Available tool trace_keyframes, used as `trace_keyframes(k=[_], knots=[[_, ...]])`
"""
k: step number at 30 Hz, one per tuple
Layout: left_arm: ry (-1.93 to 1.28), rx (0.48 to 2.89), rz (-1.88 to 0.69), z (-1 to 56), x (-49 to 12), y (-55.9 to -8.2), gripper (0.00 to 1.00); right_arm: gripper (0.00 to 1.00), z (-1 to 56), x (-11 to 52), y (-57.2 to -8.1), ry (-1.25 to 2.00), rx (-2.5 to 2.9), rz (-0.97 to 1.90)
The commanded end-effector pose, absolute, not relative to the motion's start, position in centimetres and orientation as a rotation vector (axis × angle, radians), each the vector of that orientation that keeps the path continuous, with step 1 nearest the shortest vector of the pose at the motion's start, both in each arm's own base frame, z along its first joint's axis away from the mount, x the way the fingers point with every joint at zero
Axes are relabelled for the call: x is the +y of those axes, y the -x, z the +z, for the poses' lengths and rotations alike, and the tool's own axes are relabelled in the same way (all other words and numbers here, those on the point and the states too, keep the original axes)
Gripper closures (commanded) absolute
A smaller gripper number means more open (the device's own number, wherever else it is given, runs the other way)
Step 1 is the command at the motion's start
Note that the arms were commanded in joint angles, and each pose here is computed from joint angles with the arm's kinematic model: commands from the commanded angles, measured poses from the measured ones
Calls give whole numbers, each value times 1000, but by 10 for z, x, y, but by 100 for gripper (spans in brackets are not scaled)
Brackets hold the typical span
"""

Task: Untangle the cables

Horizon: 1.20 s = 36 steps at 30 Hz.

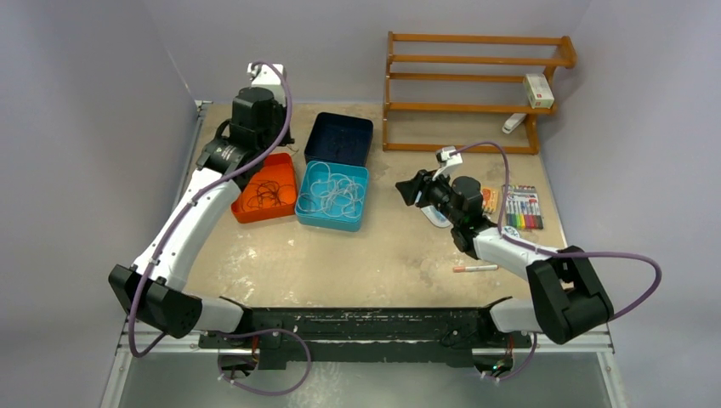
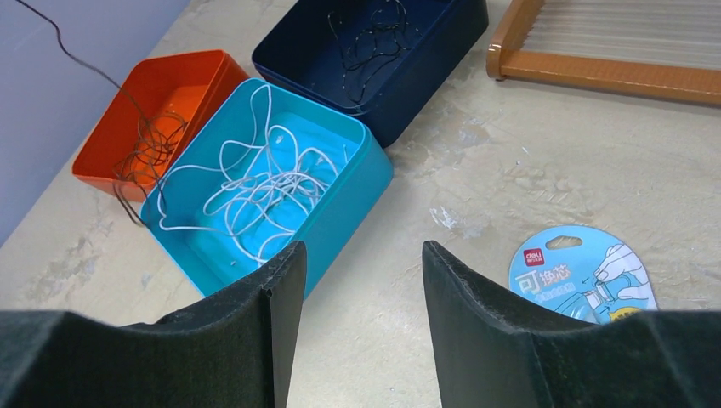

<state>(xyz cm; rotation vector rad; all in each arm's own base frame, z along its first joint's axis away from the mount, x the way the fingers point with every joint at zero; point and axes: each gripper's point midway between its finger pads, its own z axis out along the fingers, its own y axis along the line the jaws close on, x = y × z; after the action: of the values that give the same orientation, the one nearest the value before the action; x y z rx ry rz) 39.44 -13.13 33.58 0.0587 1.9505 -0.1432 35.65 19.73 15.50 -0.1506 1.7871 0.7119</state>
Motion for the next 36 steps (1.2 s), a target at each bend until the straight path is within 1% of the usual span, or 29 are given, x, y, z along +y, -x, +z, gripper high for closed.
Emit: trace_keyframes(k=[1,7,12,15,20,23,36], knots=[[80,1929,2,332,-83,-395,100,44,182,204,-364,197,1705,728],[157,1987,79,298,-50,-396,100,44,180,206,-366,203,1711,731],[219,1996,126,288,-31,-398,100,44,177,208,-367,210,1719,738],[240,1981,120,293,-25,-400,100,43,176,209,-368,212,1722,741],[252,1922,92,318,-24,-401,100,43,175,209,-368,212,1726,742],[268,1896,118,330,-18,-402,100,43,173,210,-368,213,1730,742],[350,1887,300,327,14,-397,100,43,168,210,-368,216,1745,746]])
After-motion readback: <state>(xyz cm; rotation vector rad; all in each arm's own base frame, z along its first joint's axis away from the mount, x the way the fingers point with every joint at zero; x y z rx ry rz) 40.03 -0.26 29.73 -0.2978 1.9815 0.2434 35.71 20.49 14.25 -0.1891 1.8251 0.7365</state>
